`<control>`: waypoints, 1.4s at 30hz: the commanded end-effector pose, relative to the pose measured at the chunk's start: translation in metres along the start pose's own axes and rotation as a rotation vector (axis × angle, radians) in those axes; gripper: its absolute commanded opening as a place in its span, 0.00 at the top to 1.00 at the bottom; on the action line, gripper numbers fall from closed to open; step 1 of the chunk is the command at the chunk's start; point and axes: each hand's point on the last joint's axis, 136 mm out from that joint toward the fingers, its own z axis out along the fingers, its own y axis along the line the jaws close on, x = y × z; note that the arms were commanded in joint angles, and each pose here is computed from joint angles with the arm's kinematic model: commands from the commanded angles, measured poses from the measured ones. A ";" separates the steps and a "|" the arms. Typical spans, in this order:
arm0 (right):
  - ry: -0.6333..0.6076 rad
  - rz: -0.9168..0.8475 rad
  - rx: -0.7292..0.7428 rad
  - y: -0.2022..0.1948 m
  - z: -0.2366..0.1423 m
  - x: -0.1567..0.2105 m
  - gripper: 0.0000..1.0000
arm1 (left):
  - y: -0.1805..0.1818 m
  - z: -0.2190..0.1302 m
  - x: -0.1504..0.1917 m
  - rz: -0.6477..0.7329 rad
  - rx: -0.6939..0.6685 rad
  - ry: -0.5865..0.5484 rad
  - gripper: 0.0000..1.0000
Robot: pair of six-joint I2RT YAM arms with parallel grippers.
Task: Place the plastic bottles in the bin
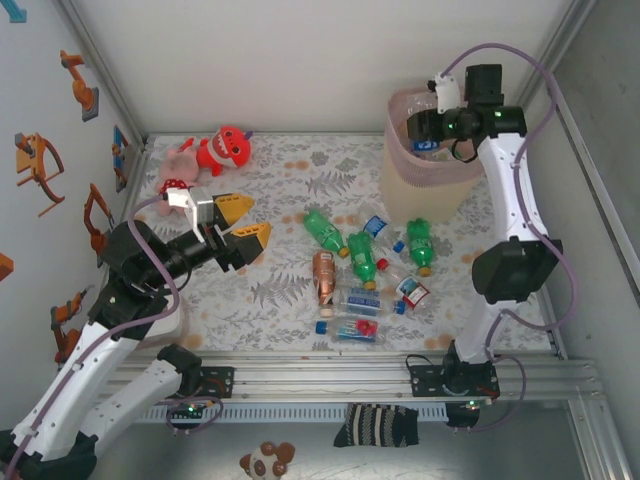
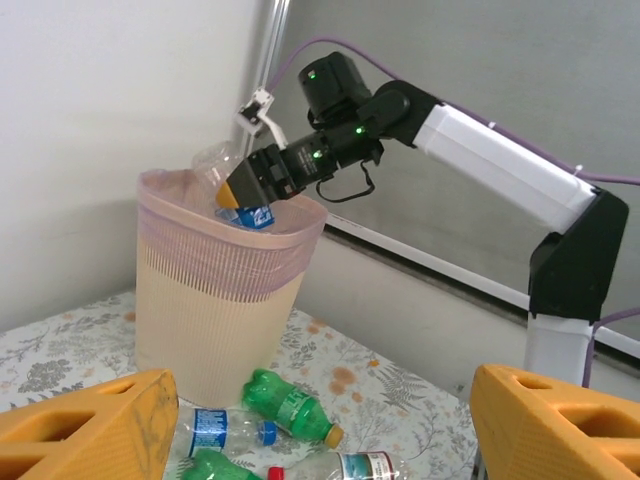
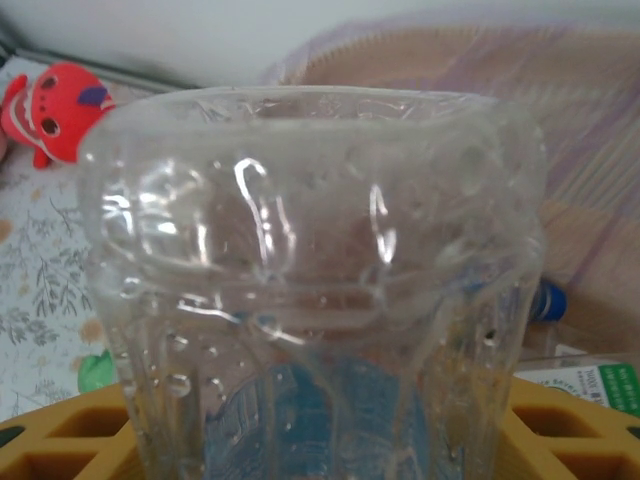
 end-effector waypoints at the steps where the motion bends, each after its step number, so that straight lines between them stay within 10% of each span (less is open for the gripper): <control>1: 0.049 -0.015 -0.036 0.002 0.005 0.010 0.40 | 0.000 0.000 0.002 -0.020 0.002 -0.006 0.24; 19: 0.307 0.092 -0.018 -0.031 0.078 0.086 0.36 | 0.014 0.014 0.015 -0.083 -0.018 0.019 0.24; 42: 0.090 0.021 0.047 0.001 -0.028 0.028 0.24 | 0.043 0.029 0.036 -0.204 -0.133 0.082 0.24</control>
